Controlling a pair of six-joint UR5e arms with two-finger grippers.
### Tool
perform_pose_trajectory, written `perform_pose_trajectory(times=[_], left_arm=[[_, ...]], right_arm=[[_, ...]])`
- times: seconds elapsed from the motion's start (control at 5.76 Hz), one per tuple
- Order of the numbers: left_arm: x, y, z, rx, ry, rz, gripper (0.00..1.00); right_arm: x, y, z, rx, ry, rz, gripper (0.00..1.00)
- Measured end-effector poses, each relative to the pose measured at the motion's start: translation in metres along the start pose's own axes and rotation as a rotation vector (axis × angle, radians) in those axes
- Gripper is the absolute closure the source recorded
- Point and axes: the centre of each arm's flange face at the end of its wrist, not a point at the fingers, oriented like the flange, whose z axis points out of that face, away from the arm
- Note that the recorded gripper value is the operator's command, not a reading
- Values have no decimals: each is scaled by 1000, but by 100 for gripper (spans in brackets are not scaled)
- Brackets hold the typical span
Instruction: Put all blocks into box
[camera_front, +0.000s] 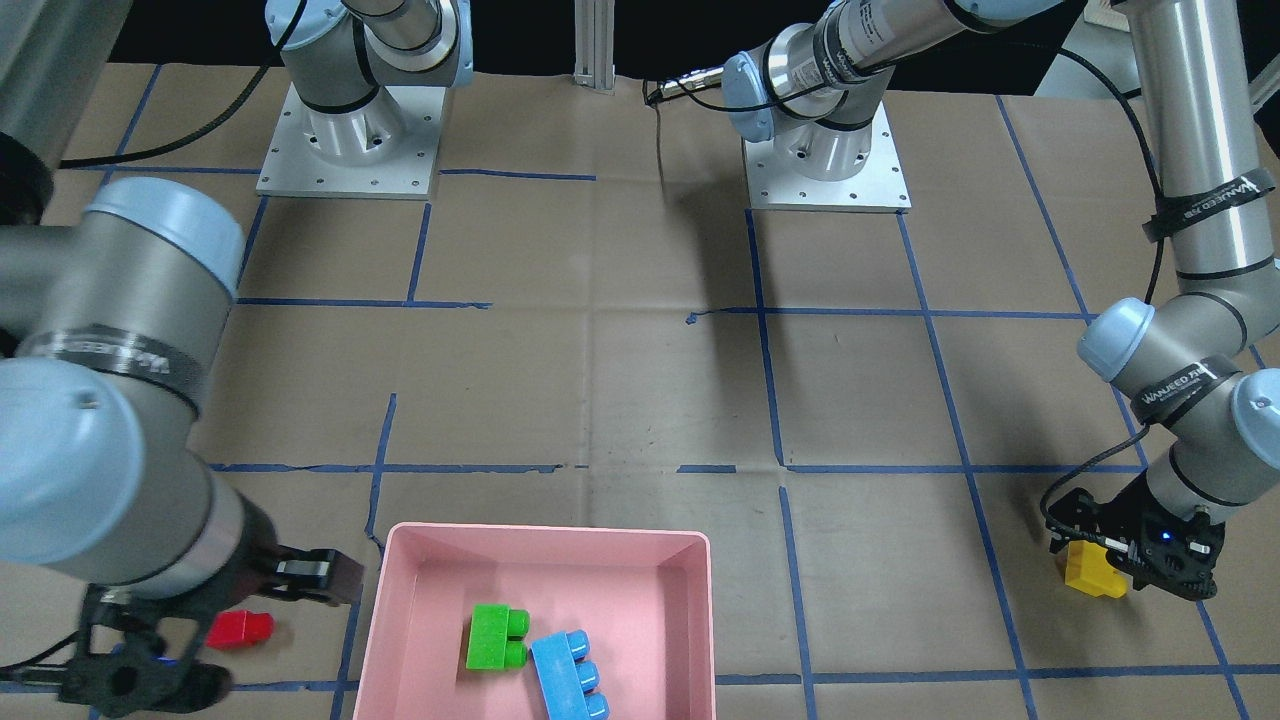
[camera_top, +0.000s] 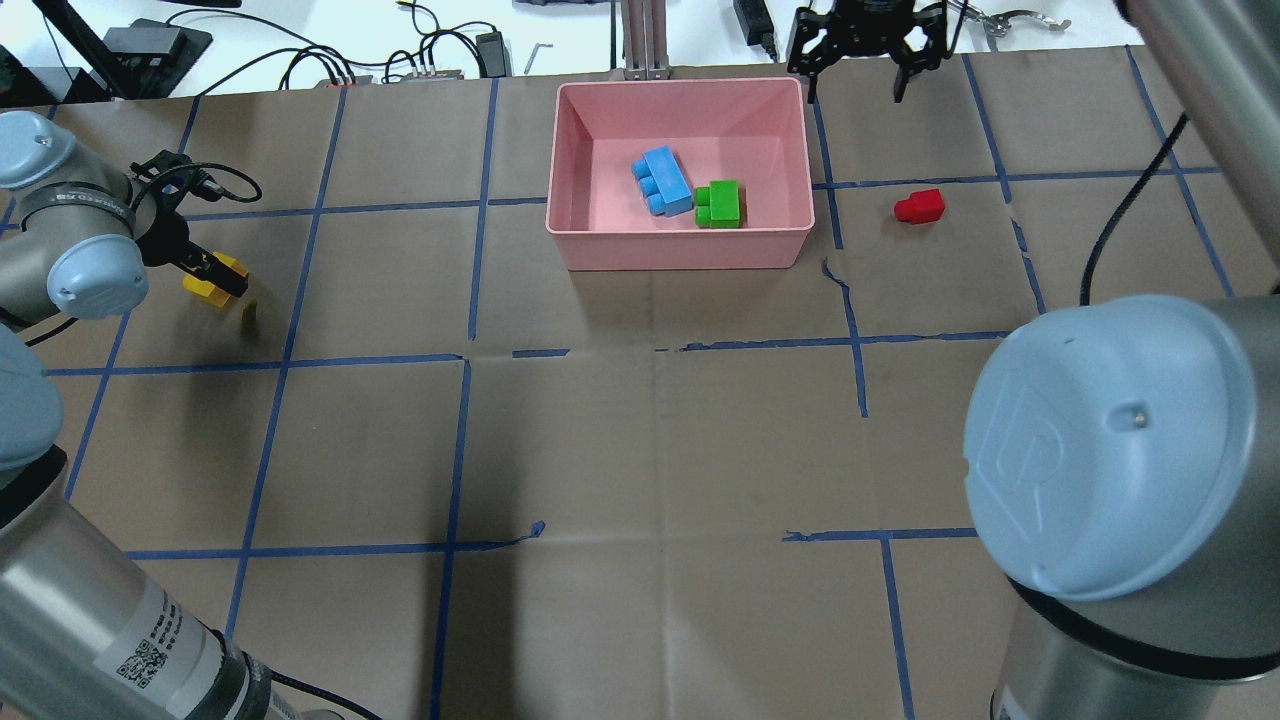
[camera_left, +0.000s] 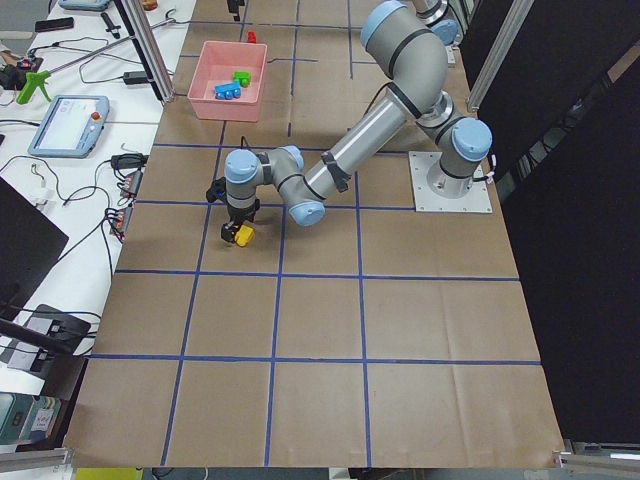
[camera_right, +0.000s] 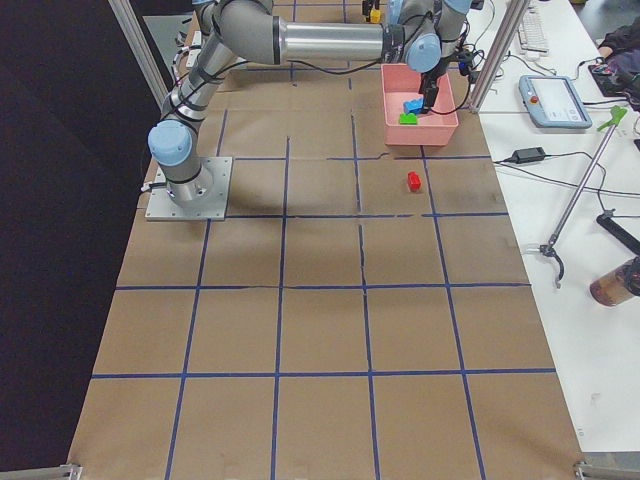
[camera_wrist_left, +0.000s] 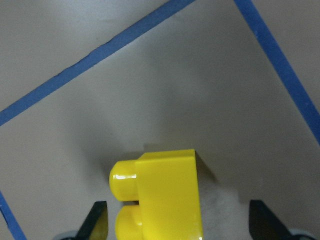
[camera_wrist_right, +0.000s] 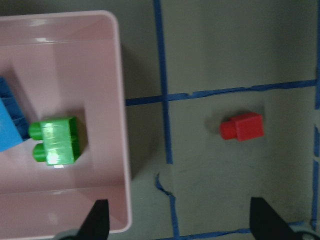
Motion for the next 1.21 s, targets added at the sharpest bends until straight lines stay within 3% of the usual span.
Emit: perform_pose_trajectory(times=[0.52, 0.87, 1.21], left_arm=[[-1, 1, 8, -9, 7, -1, 4], [0, 2, 10, -16, 11, -1, 42], [-1, 2, 9, -18, 9, -9, 81]], right_arm=[[77, -12, 35, -30, -5, -19, 1], [103, -10, 92, -18, -11, -93, 1], [106, -8, 122, 21, -8, -124, 1]])
